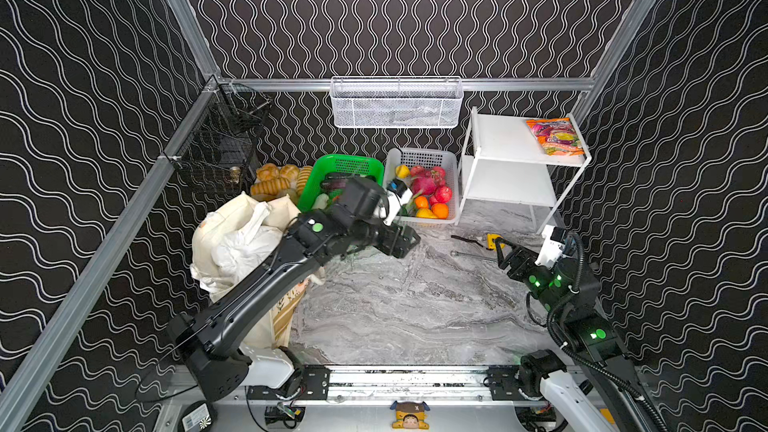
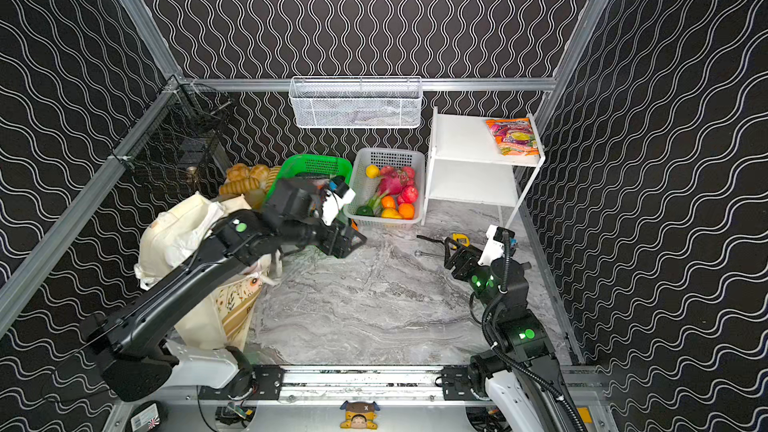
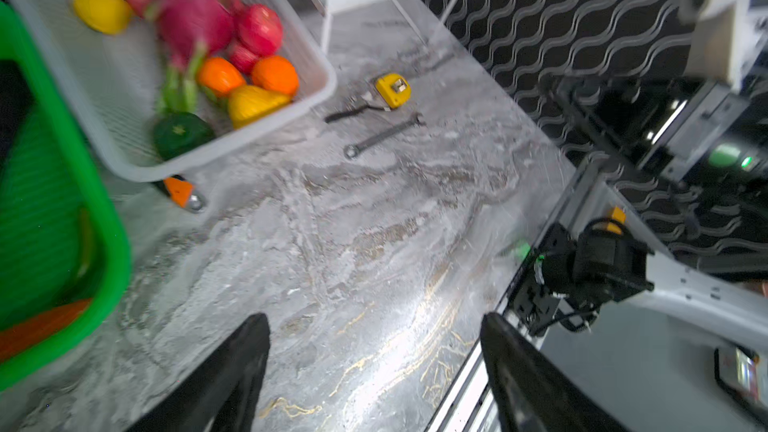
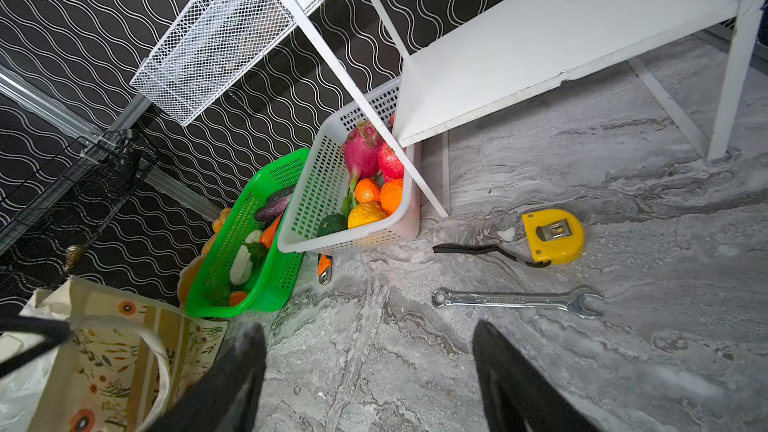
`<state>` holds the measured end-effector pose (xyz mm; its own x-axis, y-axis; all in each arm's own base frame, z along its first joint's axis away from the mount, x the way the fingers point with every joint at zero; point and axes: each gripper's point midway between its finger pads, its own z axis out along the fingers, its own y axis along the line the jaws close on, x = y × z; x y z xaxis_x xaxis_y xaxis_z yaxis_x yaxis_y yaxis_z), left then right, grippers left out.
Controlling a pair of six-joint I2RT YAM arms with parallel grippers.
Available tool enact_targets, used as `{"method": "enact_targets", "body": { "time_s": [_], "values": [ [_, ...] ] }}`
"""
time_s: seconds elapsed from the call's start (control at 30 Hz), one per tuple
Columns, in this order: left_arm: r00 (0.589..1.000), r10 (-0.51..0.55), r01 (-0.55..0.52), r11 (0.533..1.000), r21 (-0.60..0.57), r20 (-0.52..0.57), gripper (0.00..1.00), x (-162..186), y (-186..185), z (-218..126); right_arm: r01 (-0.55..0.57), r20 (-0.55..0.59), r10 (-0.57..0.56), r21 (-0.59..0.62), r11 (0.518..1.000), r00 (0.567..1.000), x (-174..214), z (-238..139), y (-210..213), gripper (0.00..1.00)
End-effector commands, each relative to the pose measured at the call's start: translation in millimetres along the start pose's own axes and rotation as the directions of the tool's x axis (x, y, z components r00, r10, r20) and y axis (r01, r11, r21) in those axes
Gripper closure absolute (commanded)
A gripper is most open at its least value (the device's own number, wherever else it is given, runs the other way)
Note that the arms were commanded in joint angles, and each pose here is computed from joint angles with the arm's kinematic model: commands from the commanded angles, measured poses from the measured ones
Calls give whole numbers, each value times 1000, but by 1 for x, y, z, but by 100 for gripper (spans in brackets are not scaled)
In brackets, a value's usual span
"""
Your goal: Place the mixed food into the grocery bags and tie them
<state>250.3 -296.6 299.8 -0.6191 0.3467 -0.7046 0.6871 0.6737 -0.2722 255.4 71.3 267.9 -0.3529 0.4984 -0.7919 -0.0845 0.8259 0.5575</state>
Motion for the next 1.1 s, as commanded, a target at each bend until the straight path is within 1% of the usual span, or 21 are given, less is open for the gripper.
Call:
{"method": "enact_targets", "body": {
  "time_s": [0.0,0.07,0.1,0.2,0.27,0.33,0.4,0.47,0.53,0.6,0.67,0.73,0.77,0.83,0.87,0.9,0.93,0.97,1.0,1.03,1.07],
  "values": [
    [999,35,-35,999,11,-19,18,18,-10,33,1,32,-2,13,1000,999,-6,1,-2,21],
    [997,30,-29,999,23,-77,17,48,-11,60,-1,31,0,19,1000,1000,-5,2,-3,21],
    [995,19,-18,1000,11,-94,17,59,-7,70,-3,30,2,18,1000,1000,-5,3,-3,21],
    [984,-27,13,997,-80,-174,18,98,17,94,-7,17,7,24,1000,1000,-2,6,-5,21],
    [975,-71,33,983,-181,-211,17,125,40,103,-8,4,8,25,1000,1000,1,8,-5,21],
    [963,-131,58,955,-292,-235,19,141,64,102,-11,-4,11,27,1000,1000,1,10,-5,21],
    [959,-173,70,914,-400,-227,18,148,88,92,-18,-10,18,33,999,1000,3,12,-6,21],
    [949,-229,104,877,-469,-217,18,158,112,82,-28,-14,28,32,999,999,6,15,-7,21],
    [932,-300,149,828,-541,-202,18,170,139,68,-39,-15,40,25,999,999,11,20,-10,21],
    [914,-368,193,765,-614,-171,17,180,165,48,-53,-21,53,20,998,998,14,24,-10,21],
    [895,-432,251,691,-678,-109,16,188,192,24,-52,-38,53,19,998,998,16,28,-9,21],
    [874,-485,311,623,-717,-41,16,194,214,0,-47,-52,48,23,999,997,16,32,-9,21],
    [866,-500,324,587,-742,-17,16,197,223,-13,-45,-59,46,24,999,997,17,33,-8,21],
    [842,-537,361,483,-798,56,14,203,247,-45,-39,-72,41,27,999,997,16,35,-7,21],
    [827,-555,389,450,-804,89,14,206,255,-55,-33,-75,35,28,999,997,16,35,-6,21],
    [805,-579,423,411,-807,127,13,209,264,-66,-34,-79,36,31,999,996,16,36,-7,21],
    [779,-604,457,363,-812,169,13,213,273,-77,-33,-77,35,28,999,996,16,37,-6,21],
    [763,-617,483,350,-803,190,14,214,277,-82,-30,-76,32,23,999,997,15,37,-5,21],
    [761,-616,503,361,-785,204,14,210,280,-84,-30,-75,32,24,999,997,15,38,-6,21],
    [766,-608,499,361,-788,207,14,207,281,-86,-32,-74,34,20,999,997,15,38,-5,21],
    [761,-610,504,342,-793,221,14,207,283,-89,-34,-73,35,18,999,997,15,39,-4,21]
  ]
}}
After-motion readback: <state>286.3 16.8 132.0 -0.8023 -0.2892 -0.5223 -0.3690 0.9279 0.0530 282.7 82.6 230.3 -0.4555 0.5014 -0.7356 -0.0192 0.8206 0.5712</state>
